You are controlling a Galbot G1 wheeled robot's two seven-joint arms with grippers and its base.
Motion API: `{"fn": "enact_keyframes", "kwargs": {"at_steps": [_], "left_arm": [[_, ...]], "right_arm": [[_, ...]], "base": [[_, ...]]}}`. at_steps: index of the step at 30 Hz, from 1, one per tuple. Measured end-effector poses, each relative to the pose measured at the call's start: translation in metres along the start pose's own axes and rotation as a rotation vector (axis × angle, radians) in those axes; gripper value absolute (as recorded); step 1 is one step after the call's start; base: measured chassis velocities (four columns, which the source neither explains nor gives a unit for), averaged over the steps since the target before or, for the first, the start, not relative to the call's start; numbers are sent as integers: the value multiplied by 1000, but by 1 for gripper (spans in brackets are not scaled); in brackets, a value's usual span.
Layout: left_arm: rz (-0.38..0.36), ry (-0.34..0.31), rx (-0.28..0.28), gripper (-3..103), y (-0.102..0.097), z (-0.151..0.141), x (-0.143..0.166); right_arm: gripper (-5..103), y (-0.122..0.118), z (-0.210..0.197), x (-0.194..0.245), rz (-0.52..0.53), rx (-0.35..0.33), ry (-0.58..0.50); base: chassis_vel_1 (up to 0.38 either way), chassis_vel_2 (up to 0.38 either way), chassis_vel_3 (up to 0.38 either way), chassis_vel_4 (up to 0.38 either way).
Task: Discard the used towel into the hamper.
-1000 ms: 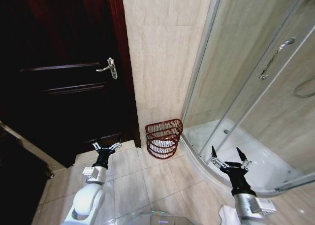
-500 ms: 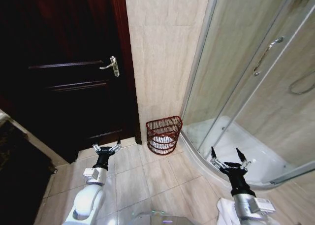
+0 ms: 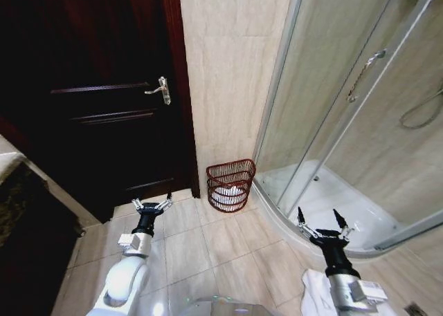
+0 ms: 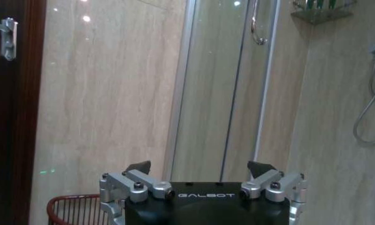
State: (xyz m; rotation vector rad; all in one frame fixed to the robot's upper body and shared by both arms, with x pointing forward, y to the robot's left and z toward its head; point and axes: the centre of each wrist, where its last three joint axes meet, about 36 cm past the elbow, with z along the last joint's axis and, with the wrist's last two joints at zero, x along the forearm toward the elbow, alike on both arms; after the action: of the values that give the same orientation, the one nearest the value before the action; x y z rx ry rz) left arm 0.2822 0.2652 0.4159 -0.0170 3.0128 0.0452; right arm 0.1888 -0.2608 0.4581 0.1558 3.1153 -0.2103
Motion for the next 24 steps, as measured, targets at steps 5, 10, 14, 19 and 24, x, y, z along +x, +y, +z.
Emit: {"fn": "enact_keyframes", "kwargs": {"at_steps": [5,10,14,19,24], "left_arm": [[10,-1,-3,100,-9,0,1],[23,-4,-16,100,-14,1,1],[39,-7,-7,100,-20,3,-1],[55,-22,-7,100,-20,14,-6],[51,-37,-8,100,-22,25,-6]], "right_arm": [[100,2,2,-1,-4,-3,2],[100,0,7,-1,8,-2,6],[100,1,17,-1,29,7,-6],[100,0,25,0,42,39,-21],[100,0,29,4,46,55,-24]], "base": [[80,-80,-81,82],[61,-88,-71,93],[54,-59,-49,68],[10,-8,-8,12],[0,0,0,0]]}}
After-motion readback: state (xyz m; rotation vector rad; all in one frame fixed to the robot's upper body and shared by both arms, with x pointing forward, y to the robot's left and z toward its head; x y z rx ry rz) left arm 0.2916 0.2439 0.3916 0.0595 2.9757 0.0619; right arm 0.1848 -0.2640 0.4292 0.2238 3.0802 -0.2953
